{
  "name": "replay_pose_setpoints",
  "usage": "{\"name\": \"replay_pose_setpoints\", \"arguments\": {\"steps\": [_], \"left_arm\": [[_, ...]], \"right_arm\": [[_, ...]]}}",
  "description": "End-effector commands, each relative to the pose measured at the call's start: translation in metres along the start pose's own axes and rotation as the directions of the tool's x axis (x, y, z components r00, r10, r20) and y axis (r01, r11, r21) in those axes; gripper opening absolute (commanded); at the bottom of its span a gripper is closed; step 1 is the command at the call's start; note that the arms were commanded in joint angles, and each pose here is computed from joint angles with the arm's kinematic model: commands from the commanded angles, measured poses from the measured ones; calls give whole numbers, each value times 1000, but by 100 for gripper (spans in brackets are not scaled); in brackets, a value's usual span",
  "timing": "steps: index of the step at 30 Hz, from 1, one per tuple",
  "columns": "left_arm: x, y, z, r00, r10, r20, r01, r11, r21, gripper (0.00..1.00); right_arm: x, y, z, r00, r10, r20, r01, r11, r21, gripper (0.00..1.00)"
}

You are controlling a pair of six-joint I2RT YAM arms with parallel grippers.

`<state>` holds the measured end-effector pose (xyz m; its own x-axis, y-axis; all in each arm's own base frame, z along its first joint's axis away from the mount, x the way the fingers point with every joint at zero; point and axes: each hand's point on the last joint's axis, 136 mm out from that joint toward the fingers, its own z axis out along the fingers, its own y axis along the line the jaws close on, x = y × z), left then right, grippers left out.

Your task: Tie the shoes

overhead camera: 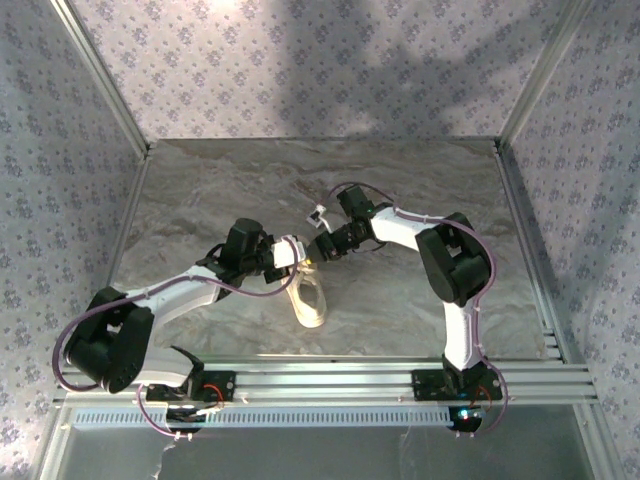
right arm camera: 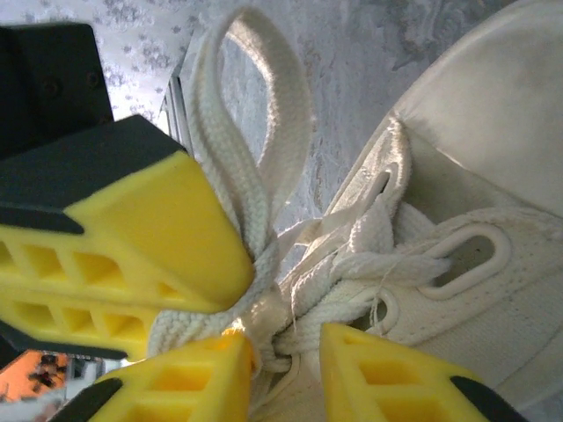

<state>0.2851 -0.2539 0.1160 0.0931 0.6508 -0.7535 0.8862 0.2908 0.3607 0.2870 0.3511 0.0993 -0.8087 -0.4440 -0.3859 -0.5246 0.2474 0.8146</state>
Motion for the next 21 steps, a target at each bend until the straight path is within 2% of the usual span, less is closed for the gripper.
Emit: {"name": "replay_pose_setpoints", "arguments": {"steps": [1,4,21], "left_arm": [[-11,-1,-3,999,17,43,-17,1000,-1,0],[-10,-2,-3,999,16,40,-16,1000,-1,0],[-7,-4,-9,999,26,23,-26,1000,-6,0]], "right_arm": [[-6,9,-3,1000,-29,11,29,1000,-3,5],[-11,10,-11,998,-53,41,52,998,29,0],[-21,7,-31,984,-139,110,118,976,180,0]]}}
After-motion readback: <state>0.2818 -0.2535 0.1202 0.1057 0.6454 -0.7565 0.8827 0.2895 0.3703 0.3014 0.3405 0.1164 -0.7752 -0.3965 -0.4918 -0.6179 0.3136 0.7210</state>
